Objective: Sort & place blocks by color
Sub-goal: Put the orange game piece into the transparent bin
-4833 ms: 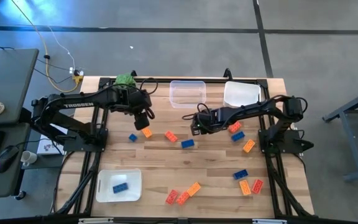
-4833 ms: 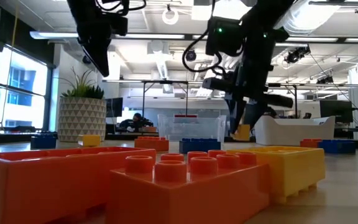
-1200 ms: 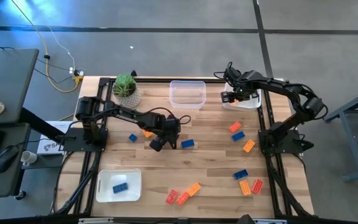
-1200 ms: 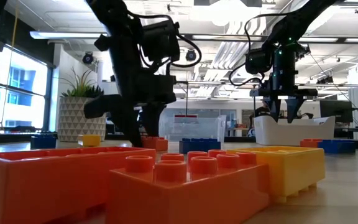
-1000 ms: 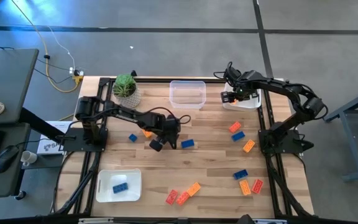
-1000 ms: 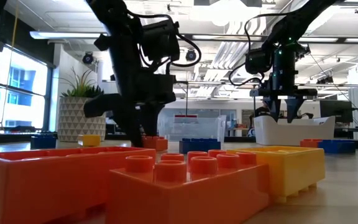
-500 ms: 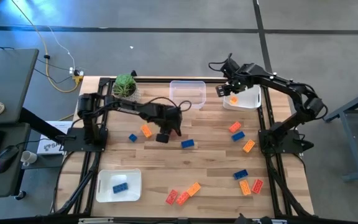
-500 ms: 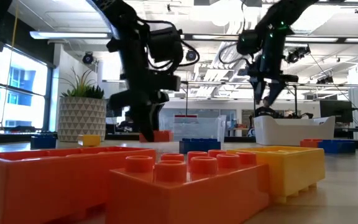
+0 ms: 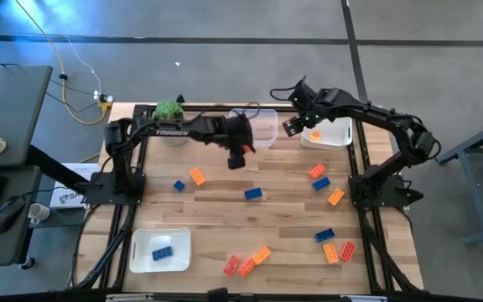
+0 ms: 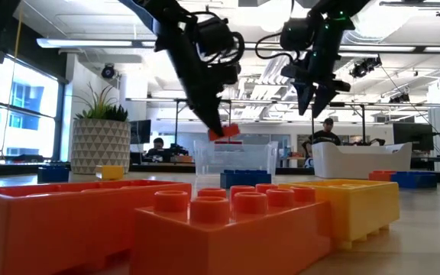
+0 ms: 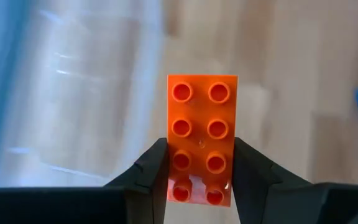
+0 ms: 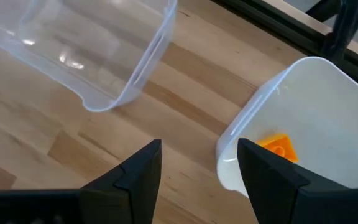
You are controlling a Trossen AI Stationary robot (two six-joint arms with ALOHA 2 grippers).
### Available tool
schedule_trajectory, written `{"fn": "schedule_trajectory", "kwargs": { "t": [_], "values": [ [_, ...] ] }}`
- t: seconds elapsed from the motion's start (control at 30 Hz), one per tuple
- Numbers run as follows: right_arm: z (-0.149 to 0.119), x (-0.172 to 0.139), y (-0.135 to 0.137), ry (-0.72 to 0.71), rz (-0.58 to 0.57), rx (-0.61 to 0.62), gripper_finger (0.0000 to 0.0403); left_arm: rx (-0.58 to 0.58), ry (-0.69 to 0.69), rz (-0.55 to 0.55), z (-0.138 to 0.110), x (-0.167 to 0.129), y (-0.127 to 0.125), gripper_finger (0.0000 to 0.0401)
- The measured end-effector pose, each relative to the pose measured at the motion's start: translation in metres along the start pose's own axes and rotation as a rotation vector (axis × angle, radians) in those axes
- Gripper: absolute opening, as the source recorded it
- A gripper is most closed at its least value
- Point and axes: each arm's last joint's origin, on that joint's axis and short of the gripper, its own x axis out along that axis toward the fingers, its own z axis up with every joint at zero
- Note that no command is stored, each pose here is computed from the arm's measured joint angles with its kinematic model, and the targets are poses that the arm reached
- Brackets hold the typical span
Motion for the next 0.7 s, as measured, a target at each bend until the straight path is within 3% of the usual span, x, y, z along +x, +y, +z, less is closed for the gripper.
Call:
{"fn": "schedule_trajectory", "kwargs": {
  "t": [0.27, 0.37, 0.57, 0.7],
  "values": [
    [-0.001, 0.000, 0.004, 0.015, 0.055, -0.009, 0.0197, -0.181, -0.066, 0.071, 0.000, -0.001, 0.041, 0.0106],
    [0.000, 0.000, 0.005, 0.003, 0.062, -0.007, 0.0197, -0.209, -0.076, 0.072, -0.004, 0.000, 0.054, 0.0108],
    [0.000, 0.000, 0.006, 0.025, 0.115, 0.025, 0.0197, -0.238, -0.102, 0.044, -0.006, 0.000, 0.067, 0.0148],
    [-0.001, -0.001, 0.009, 0.044, 0.174, -0.021, 0.0197, -0.254, -0.101, 0.053, -0.007, 0.000, 0.070, 0.0164]
  ]
}}
